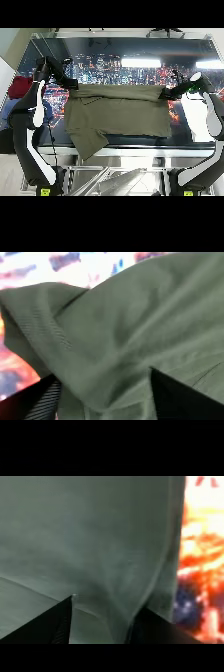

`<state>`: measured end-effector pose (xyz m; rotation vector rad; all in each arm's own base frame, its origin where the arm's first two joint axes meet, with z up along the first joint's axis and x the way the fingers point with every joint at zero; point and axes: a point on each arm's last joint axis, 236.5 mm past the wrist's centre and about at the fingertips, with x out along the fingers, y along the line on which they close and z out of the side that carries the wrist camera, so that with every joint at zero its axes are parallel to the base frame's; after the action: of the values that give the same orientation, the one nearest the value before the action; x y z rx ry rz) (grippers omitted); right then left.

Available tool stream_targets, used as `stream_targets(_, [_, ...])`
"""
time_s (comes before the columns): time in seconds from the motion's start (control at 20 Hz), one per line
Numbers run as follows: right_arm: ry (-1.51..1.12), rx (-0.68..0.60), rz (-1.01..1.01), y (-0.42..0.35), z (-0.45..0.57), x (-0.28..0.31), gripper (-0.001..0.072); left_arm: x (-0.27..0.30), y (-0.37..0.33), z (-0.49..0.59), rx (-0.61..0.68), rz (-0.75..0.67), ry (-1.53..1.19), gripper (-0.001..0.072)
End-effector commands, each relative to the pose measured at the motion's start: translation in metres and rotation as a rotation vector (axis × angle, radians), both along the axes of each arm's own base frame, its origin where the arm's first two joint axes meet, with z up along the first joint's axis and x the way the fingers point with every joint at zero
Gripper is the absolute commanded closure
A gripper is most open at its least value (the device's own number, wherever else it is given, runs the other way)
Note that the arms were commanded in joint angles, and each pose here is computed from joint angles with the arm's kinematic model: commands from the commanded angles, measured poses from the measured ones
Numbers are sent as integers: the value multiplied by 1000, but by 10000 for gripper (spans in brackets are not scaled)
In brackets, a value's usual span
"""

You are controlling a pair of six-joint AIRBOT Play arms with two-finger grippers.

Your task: Fold the shirts.

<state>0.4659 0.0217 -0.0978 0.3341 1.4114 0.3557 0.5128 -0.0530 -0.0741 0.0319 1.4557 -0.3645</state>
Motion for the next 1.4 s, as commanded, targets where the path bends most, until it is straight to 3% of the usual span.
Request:
stream_targets(0.0, [19,-20,12,-8,21,-11,324,-15,0,7,-4,-3,67,110])
stream_targets(0.2, [34,-83,-61,-47,56,-33,324,-55,14,19,-24,97,211,110])
stream_targets(0.5, [165,-43,-221,-77,40,-129,326,-198,1,28,-173,186,441,110])
stream_targets(0.65, [180,-43,-325,-86,13,-163,326,-264,-7,24,-178,209,494,110])
stream_targets(0.85, [252,22,-315,-63,-5,-195,327,-328,-15,11,-178,226,557,110])
stream_targets(1.05, [165,138,-294,-40,2,-178,327,-349,-23,-6,-196,269,504,109])
stream_targets(1.35, [173,136,-297,-41,-9,-177,327,-349,-44,-38,-288,356,423,109])
